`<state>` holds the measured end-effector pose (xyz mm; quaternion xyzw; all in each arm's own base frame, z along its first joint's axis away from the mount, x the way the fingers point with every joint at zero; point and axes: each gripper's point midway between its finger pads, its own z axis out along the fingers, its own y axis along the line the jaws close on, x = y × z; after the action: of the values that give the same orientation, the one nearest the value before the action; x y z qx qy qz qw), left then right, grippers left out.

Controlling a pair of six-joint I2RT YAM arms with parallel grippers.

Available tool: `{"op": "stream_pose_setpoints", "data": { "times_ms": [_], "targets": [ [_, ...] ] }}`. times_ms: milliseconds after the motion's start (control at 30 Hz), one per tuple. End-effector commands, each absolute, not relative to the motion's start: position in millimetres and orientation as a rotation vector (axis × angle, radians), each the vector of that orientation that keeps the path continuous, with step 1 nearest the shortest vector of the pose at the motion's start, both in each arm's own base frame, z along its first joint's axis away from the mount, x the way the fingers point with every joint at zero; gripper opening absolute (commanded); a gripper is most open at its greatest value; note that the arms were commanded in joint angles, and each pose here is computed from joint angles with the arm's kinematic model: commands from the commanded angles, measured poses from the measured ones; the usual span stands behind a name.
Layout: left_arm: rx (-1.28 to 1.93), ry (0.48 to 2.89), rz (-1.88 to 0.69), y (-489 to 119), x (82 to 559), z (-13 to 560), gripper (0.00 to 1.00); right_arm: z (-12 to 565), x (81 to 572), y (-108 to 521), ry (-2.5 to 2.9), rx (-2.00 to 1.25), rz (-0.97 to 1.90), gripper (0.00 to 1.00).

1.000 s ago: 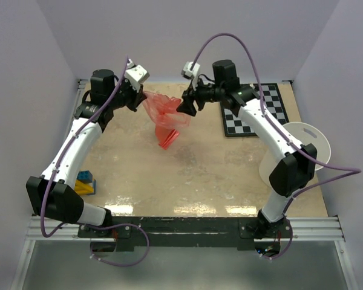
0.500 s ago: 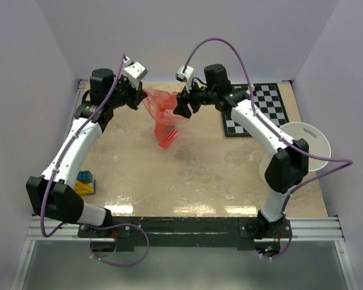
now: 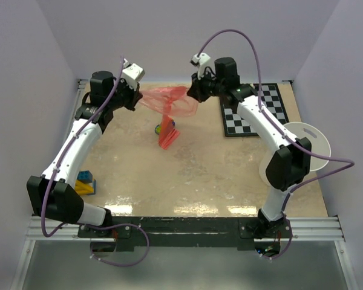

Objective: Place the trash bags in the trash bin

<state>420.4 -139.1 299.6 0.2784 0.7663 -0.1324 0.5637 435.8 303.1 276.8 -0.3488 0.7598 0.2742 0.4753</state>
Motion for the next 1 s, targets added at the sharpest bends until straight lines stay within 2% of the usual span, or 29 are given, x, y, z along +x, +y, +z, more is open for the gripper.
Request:
{"op": "stream_pose_setpoints", "data": {
  "times_ms": [0,200,367,400,467,500,633,967],
  "targets": [
    [0.608,1.814,-0.205,-115.6,419.5,300.5,0.0,318.1,483.4,218.2,1.882,-0.442,0.486,0.0],
    [0.599,1.841,-0.238,-118.4,416.8,292.3,0.0,326.0,492.2,189.9,1.882,-0.319,0.47,0.0],
    [0.635,1.829,-0.279,-125.9,414.4,294.2,0.0,334.3,486.8,200.0,1.848,-0.396,0.519,0.0],
    [0.681,1.8,-0.327,-134.8,410.4,298.1,0.03,336.1,484.1,204.2,1.836,-0.433,0.539,0.0],
    [0.719,1.726,-0.385,-146.3,404.0,314.4,0.24,336.3,473.5,218.7,1.821,-0.521,0.607,0.0],
    [0.729,1.685,-0.406,-150.9,401.3,324.3,0.3,338.5,469.7,222.0,1.816,-0.531,0.621,0.0],
    [0.774,1.56,-0.423,-166.2,394.4,346.9,0.47,342.7,457.7,235.4,1.793,-0.574,0.681,0.0],
    [1.002,1.534,-0.48,-213.3,375.4,314.4,0.63,368.5,442.3,248.5,1.725,-0.591,0.807,0.0]
  ]
}}
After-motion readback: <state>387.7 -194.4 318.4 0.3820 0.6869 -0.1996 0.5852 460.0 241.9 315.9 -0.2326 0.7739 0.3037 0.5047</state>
